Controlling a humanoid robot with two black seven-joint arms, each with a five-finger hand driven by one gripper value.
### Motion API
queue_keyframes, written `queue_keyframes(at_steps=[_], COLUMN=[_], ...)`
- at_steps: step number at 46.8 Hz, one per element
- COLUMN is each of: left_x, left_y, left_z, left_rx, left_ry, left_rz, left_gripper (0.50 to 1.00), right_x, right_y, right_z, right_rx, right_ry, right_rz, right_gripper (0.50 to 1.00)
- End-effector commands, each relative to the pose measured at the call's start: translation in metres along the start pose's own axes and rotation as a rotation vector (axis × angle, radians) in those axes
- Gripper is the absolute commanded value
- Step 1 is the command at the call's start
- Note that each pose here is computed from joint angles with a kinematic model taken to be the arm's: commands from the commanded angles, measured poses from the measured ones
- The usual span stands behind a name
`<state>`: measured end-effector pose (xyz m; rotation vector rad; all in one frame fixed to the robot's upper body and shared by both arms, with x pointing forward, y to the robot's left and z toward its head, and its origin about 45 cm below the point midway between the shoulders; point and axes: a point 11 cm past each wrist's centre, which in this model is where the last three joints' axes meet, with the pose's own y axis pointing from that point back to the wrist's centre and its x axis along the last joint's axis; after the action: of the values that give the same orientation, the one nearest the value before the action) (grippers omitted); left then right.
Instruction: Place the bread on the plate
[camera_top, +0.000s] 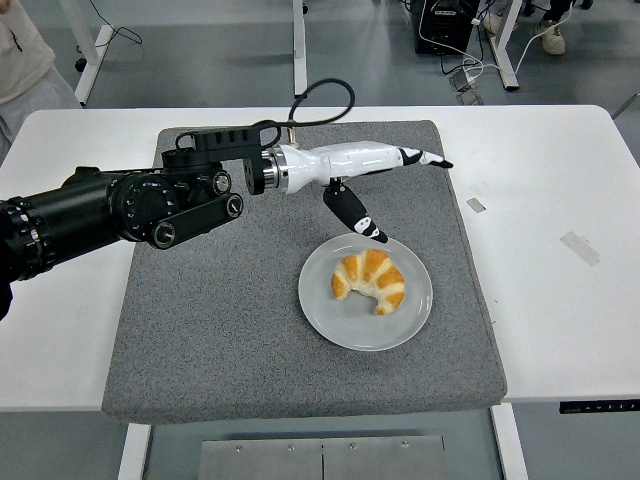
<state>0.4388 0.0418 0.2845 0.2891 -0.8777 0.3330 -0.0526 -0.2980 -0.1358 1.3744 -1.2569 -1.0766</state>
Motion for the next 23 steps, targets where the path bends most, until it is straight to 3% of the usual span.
queue_keyframes(at_steps=[1, 15, 23], left_x=[0.016, 0.065, 0.061], left_y=[0.013, 0.09, 0.137], left_z=[-0.01, -0.065, -0.105], left_rx=[0.025, 0.106, 0.199], left_ry=[0.095, 0.562, 0.811], left_rz=[0.082, 0.458, 0.661], left_gripper=[0.996, 0.999, 0.999], right_x=[0.0, 0.0, -0.001], right_y=[0.0, 0.0, 0.0], right_z=[0.0, 0.0, 0.0], right_rx=[0.0, 0.0, 0.001], right_ry=[0.0, 0.0, -0.002], right_rz=[0.0, 0.0, -0.003], right_gripper=[1.0, 1.0, 1.0])
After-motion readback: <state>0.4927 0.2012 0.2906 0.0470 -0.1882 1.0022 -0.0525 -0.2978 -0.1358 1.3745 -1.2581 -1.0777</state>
